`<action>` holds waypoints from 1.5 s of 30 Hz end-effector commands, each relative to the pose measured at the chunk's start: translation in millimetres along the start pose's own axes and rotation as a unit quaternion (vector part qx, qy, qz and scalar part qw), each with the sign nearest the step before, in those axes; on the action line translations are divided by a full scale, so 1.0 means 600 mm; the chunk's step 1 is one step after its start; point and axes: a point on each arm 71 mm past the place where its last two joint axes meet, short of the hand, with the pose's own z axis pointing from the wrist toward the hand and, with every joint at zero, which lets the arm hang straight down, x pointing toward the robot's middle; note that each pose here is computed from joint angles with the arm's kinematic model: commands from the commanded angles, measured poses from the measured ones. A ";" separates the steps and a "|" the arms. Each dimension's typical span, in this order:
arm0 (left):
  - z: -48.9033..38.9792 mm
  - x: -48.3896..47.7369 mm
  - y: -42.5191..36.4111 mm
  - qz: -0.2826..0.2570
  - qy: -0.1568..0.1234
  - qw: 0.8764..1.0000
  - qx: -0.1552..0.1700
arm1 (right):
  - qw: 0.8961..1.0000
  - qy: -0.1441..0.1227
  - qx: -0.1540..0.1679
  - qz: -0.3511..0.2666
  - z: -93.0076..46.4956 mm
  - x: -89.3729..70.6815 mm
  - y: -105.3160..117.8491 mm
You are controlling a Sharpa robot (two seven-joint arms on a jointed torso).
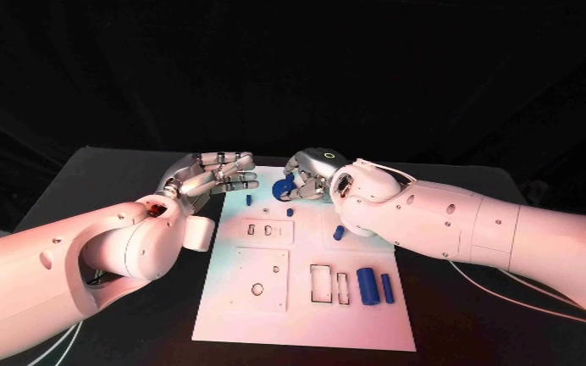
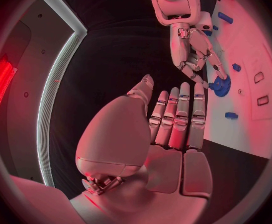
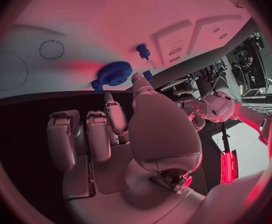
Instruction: Assemble the parts on the task board
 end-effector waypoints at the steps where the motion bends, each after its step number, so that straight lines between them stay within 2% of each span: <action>1: 0.000 0.004 -0.002 -0.003 0.009 1.000 0.002 | 1.000 0.017 0.000 0.007 -0.001 0.005 -0.001; 5: 0.000 0.003 -0.002 -0.003 0.009 1.000 0.002 | 1.000 0.020 0.002 0.014 -0.003 0.005 -0.004; 7: 0.001 0.003 -0.002 -0.003 0.009 1.000 0.002 | 1.000 0.011 0.002 0.018 -0.005 0.002 -0.006; 12: 0.001 0.001 -0.002 -0.003 0.008 1.000 0.002 | 0.997 -0.047 -0.003 0.061 -0.027 -0.021 -0.024; 15: 0.000 -0.001 -0.002 -0.002 0.006 1.000 0.002 | 0.994 -0.061 -0.001 0.086 -0.047 -0.040 -0.044; 18: -0.001 -0.004 -0.002 -0.002 0.005 1.000 0.002 | 0.990 -0.052 0.011 0.128 -0.076 -0.061 -0.079; 23: -0.001 -0.007 -0.002 -0.001 0.003 1.000 0.002 | 0.983 -0.023 0.032 0.179 -0.125 -0.082 -0.148; 24: -0.001 -0.007 -0.002 -0.001 0.003 1.000 0.002 | 0.983 -0.023 0.033 0.180 -0.127 -0.083 -0.151; 28: 0.000 -0.008 -0.002 -0.001 0.003 1.000 0.002 | 0.976 -0.028 0.049 0.209 -0.162 -0.097 -0.202; 31: 0.001 -0.009 -0.001 -0.001 0.003 1.000 0.002 | 0.975 -0.032 0.058 0.211 -0.181 -0.102 -0.226; 35: 0.001 -0.011 -0.001 -0.001 0.002 1.000 0.002 | 0.978 -0.029 0.067 0.195 -0.194 -0.098 -0.247; 45: 0.001 -0.015 -0.001 0.000 -0.001 1.000 0.002 | 0.981 -0.003 0.090 0.172 -0.197 -0.046 -0.262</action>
